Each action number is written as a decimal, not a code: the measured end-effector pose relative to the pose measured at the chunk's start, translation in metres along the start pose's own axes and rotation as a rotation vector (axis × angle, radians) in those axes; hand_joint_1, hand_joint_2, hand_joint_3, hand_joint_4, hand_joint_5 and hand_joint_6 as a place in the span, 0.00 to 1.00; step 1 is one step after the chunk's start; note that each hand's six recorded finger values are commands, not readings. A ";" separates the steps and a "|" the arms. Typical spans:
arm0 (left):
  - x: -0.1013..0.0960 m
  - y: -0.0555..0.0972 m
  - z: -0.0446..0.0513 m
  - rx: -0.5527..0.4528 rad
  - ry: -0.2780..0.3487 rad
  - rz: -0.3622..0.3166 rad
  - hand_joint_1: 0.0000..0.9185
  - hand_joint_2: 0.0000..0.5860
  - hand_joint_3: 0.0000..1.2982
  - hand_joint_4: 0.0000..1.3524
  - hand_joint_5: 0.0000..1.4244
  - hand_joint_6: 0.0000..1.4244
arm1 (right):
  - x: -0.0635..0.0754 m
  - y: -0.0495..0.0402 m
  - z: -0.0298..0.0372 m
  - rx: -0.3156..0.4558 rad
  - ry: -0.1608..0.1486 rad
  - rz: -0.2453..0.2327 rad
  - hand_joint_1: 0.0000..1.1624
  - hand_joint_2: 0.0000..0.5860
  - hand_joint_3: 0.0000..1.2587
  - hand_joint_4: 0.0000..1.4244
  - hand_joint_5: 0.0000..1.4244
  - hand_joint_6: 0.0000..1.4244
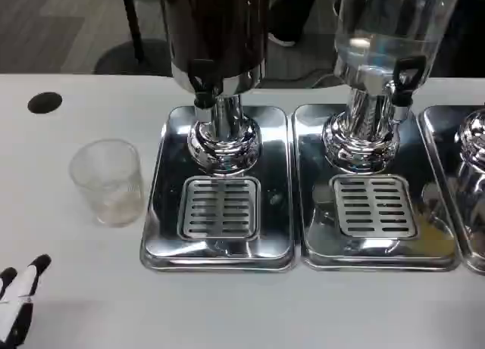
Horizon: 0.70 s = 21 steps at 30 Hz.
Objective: Grasp the cup under the faucet to collect the drink, then remove the cup.
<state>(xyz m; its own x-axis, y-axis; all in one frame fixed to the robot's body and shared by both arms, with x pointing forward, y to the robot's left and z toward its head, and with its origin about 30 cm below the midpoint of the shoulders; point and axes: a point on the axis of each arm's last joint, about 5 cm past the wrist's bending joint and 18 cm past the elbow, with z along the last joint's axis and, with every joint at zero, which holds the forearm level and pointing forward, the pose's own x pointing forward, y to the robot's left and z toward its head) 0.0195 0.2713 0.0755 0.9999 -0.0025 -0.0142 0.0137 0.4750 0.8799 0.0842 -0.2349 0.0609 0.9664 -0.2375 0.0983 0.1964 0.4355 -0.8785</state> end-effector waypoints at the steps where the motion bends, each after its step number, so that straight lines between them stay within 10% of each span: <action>1: 0.000 0.000 0.0000 0.000 0.000 0.000 0.00 0.09 0.00 0.00 0.00 0.00 | 0.000 -0.0003 0.0000 -0.001 -0.001 0.000 0.34 0.96 0.09 0.04 0.00 0.00; 21: 0.002 -0.002 -0.0036 -0.023 0.017 0.018 0.00 0.10 0.00 0.00 0.00 0.00 | 0.001 -0.0016 0.0014 -0.002 -0.009 -0.007 0.35 0.95 0.10 0.04 0.00 0.00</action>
<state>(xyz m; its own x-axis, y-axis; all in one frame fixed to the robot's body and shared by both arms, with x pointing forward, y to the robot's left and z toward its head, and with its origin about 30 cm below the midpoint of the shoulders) 0.0216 0.2738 0.0723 0.9998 0.0207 -0.0065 -0.0046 0.4954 0.8687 0.0849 -0.2346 0.0631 0.9665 -0.2329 0.1082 0.2026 0.4322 -0.8787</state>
